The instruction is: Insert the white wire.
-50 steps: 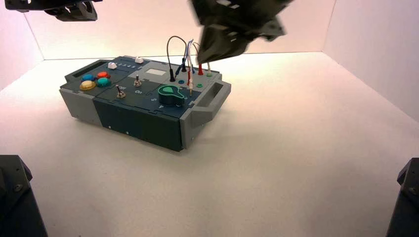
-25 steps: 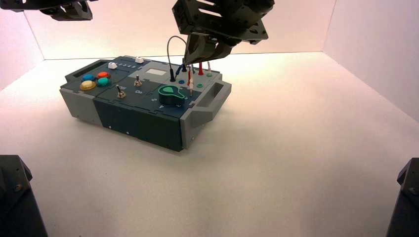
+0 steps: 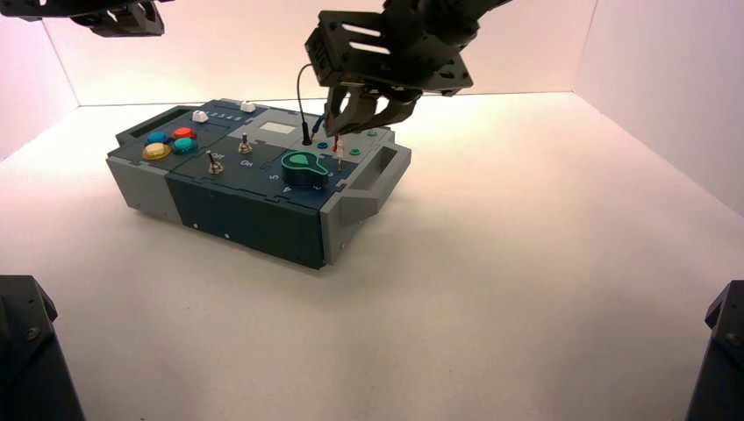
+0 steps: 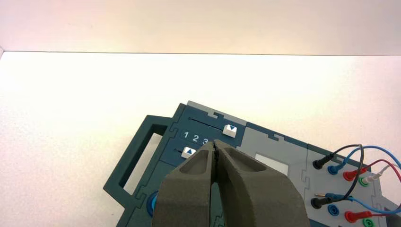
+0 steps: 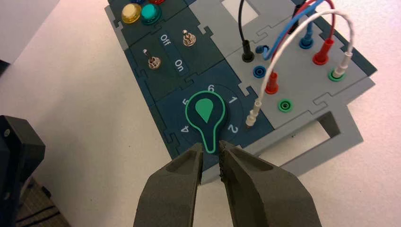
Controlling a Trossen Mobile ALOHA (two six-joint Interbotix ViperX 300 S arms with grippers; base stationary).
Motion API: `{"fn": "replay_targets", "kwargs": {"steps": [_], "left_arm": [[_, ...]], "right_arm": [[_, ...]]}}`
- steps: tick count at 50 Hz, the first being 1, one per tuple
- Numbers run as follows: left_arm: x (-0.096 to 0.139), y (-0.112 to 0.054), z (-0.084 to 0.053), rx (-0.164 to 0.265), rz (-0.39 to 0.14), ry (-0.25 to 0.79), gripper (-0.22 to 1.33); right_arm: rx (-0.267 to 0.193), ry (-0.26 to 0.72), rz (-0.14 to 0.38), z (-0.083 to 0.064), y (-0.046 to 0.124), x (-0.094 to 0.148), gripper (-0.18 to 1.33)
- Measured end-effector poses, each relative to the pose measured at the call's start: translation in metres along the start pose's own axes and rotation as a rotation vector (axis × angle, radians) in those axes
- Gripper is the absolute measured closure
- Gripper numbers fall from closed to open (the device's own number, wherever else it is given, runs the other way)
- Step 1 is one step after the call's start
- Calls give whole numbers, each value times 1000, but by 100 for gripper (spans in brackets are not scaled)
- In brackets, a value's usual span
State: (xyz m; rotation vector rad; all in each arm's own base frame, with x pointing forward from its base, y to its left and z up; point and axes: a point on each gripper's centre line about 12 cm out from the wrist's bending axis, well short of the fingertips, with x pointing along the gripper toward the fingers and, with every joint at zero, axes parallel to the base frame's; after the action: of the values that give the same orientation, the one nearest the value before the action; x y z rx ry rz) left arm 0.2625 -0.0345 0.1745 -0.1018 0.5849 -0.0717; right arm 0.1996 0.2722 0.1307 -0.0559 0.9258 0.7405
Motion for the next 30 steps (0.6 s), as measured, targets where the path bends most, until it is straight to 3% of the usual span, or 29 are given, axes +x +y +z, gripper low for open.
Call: {"fn": "replay_targets", "kwargs": {"steps": [8,16,30], "left_arm": [[0,0,0,-2,0,0,127],[0,0,0,0,0,0,128],[0,0,0,-2,0,-2,128]], "right_arm": [[-6,-1,1,3,1,2,71],[-6,-1,-5,3,-2,2,56],[42,13,-58,6,-31,0,51]]}}
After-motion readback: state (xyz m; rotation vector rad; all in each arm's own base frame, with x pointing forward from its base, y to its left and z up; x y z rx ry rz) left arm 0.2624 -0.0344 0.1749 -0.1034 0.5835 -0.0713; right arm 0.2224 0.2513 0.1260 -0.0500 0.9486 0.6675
